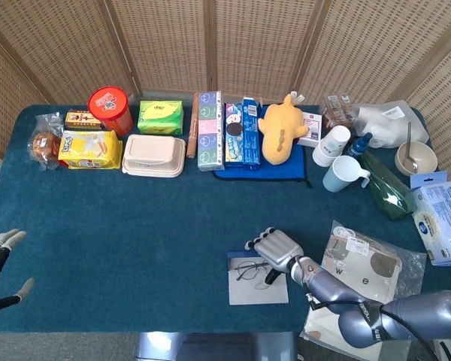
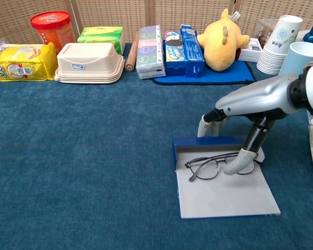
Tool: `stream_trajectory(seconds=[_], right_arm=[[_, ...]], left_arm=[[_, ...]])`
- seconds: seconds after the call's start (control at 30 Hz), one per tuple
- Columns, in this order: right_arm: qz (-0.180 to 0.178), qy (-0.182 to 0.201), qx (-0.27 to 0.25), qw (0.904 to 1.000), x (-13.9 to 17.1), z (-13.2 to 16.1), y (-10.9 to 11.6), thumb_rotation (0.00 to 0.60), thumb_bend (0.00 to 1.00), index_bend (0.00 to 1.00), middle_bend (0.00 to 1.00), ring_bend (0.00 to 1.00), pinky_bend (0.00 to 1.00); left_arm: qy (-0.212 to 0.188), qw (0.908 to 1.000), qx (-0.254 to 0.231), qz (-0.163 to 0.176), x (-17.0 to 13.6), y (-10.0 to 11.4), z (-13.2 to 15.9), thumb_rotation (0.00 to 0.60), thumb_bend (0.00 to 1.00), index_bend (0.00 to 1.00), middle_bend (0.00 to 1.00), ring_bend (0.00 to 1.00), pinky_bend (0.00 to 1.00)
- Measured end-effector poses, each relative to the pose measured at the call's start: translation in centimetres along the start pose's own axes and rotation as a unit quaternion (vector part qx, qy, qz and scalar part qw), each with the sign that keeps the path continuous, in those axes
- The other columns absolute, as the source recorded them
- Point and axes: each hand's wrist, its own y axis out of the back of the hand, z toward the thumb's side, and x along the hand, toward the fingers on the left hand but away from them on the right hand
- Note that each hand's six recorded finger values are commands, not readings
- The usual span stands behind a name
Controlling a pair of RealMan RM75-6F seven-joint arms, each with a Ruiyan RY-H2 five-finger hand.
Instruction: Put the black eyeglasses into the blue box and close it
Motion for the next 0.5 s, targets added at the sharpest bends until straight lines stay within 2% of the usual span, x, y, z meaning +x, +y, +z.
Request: stream_trajectory(seconds=[0.2,0.5], right_arm=[[0.009,0.016,0.001,0.9998,0.3,0.7,-0.6,0.263,0.15,0.19,0.29,0.2,0.17],[-0.001,0.044,0.012,0.999,-0.7,2.3,-0.1,0.261,0.15,0.19,0.29,0.2,0.17]], left_arm=[[0.001,1.0,0.0,0.0,-0.1,0.0,0.1,0.583,0.28,0.09,0.1,0.08,0.0],[0.004,1.0,0.0,0.0,-0.5,0.1,0.0,0.59,0.28,0.09,0.1,0.08,0.0]])
